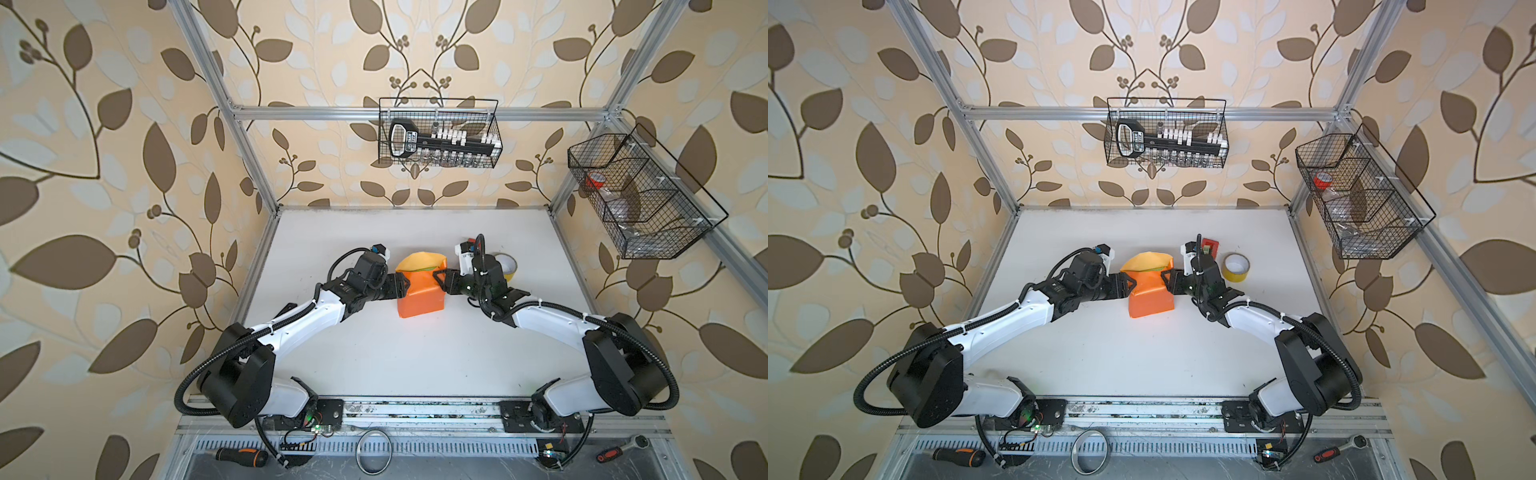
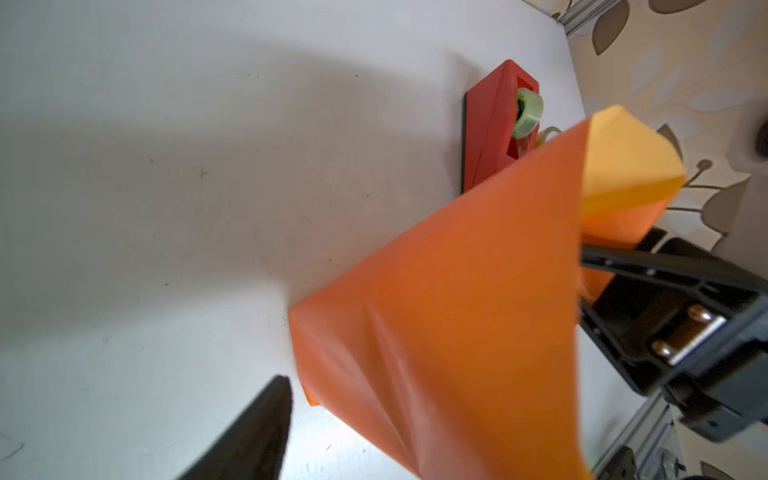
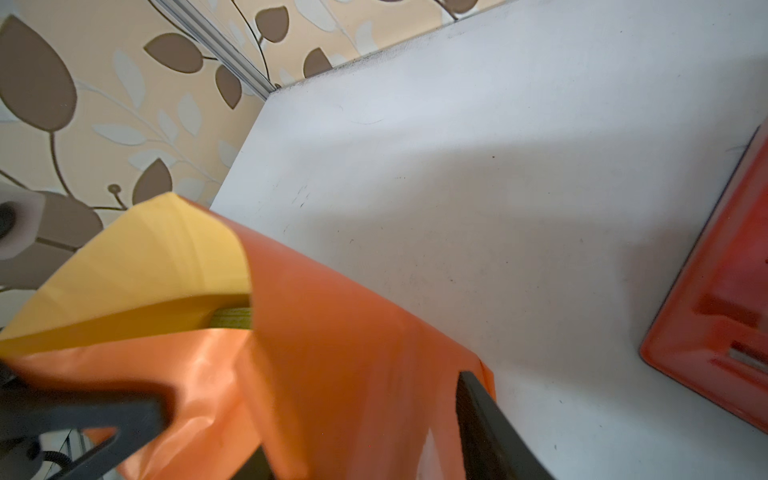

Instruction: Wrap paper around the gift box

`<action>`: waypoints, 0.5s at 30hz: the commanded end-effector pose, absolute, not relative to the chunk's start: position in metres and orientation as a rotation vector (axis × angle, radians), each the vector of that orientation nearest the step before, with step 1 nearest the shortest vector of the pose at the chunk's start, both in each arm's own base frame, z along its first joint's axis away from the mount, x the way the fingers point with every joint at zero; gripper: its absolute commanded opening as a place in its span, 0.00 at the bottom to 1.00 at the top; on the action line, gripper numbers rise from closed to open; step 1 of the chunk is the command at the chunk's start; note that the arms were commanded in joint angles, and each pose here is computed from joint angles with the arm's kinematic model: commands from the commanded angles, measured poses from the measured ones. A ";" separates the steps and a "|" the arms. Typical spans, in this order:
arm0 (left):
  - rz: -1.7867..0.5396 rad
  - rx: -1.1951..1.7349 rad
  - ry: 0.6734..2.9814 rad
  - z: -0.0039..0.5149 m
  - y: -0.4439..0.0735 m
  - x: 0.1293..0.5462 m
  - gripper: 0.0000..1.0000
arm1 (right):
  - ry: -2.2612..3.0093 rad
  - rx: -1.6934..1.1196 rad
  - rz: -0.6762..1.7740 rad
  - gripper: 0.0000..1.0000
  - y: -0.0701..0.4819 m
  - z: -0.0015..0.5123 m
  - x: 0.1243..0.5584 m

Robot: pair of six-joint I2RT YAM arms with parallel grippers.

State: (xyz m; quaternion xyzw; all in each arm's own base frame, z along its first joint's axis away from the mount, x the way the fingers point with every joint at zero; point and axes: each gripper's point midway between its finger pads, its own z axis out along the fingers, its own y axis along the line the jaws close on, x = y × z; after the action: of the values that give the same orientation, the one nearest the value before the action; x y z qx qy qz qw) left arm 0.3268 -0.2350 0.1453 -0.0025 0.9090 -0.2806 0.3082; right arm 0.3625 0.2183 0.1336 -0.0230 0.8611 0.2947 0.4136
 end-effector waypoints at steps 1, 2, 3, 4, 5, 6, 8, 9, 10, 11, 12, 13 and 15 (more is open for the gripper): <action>-0.669 -0.018 2.307 0.166 -0.233 0.351 0.59 | 2.251 -0.033 0.690 0.49 0.210 0.108 0.343; -0.654 -0.017 2.307 0.165 -0.232 0.353 0.57 | 2.244 -0.028 0.692 0.48 0.211 0.109 0.341; -0.642 -0.017 2.308 0.164 -0.232 0.355 0.55 | 2.239 -0.025 0.697 0.48 0.212 0.111 0.338; -0.632 -0.014 2.301 0.166 -0.231 0.356 0.54 | 2.233 -0.021 0.702 0.47 0.214 0.113 0.336; -0.632 -0.012 2.296 0.166 -0.231 0.357 0.52 | 2.229 -0.013 0.701 0.46 0.214 0.113 0.335; -0.616 -0.009 2.321 0.153 -0.232 0.358 0.50 | 2.221 -0.007 0.702 0.46 0.215 0.115 0.334; -0.616 0.001 2.338 0.147 -0.234 0.359 0.47 | 2.212 0.000 0.692 0.45 0.214 0.117 0.334; -0.618 0.007 2.347 0.144 -0.235 0.358 0.45 | 2.211 -0.004 0.677 0.45 0.213 0.117 0.335; -0.625 0.012 2.354 0.141 -0.236 0.356 0.44 | 2.217 -0.009 0.650 0.45 0.210 0.116 0.336; -0.632 0.015 2.358 0.139 -0.236 0.355 0.42 | 2.221 -0.019 0.617 0.44 0.207 0.116 0.338; -0.632 0.017 2.364 0.136 -0.236 0.353 0.41 | 2.227 -0.031 0.577 0.44 0.203 0.116 0.339; -0.633 0.018 2.367 0.135 -0.235 0.351 0.41 | 2.229 -0.046 0.543 0.44 0.201 0.116 0.339; -0.630 0.031 2.356 0.137 -0.234 0.351 0.41 | 2.234 -0.074 0.476 0.43 0.197 0.115 0.340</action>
State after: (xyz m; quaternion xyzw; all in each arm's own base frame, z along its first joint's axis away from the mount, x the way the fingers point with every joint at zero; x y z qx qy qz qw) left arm 0.3530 -0.2393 0.1449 -0.0002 0.9014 -0.2626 0.3442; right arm 0.3446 0.2177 0.1366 -0.0182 0.8612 0.2683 0.4312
